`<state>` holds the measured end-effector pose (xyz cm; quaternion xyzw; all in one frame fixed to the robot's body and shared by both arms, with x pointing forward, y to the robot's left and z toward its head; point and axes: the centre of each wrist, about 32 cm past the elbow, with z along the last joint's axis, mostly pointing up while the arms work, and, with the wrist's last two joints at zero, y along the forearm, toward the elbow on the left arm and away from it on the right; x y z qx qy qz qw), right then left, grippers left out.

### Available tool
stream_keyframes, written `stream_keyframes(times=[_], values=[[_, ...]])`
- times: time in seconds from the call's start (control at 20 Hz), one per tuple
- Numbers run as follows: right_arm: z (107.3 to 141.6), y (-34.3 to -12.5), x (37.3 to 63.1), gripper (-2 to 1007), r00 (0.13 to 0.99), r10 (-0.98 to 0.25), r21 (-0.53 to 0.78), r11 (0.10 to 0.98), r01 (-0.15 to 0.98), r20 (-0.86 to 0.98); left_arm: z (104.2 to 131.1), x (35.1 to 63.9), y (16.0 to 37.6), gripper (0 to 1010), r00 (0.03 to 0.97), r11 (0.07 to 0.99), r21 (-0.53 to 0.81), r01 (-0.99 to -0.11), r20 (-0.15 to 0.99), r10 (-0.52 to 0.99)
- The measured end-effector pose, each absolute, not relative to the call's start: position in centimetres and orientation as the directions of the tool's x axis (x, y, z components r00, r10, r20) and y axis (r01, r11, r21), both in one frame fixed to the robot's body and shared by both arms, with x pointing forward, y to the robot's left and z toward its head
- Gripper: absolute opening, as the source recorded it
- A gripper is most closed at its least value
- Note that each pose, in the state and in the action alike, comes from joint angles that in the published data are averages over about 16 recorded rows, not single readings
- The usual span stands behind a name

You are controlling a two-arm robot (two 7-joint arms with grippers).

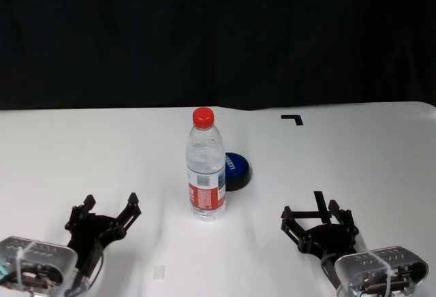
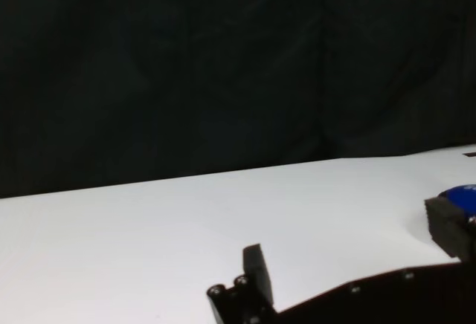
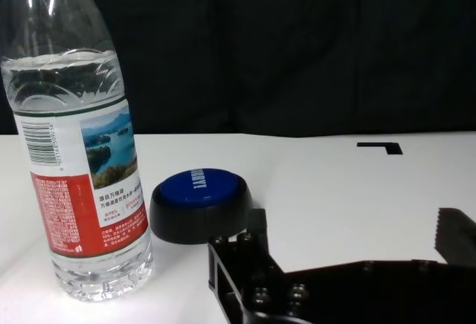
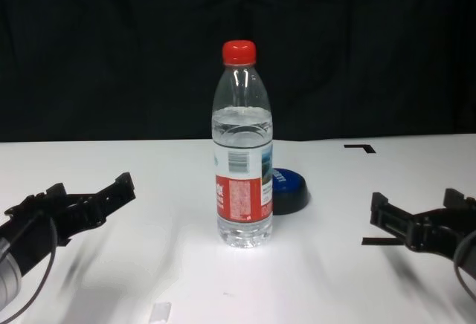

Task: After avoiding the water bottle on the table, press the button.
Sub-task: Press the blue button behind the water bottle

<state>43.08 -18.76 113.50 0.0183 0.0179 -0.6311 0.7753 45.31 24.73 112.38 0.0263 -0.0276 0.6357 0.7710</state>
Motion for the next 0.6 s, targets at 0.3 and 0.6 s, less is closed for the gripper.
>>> stream_keyframes(times=[0.3, 0.6], values=[[113.50, -18.76, 43.08, 1003, 0.203, -0.978, 0.006, 0.203, 0.979, -0.051, 112.38, 45.31, 24.73, 1010, 0.190, 0.190, 0.006, -0.982, 0.076, 0.979], [113.50, -18.76, 43.08, 1003, 0.203, -0.978, 0.006, 0.203, 0.979, -0.051, 112.38, 45.31, 24.73, 1009, 0.190, 0.190, 0.006, -0.982, 0.076, 0.979]])
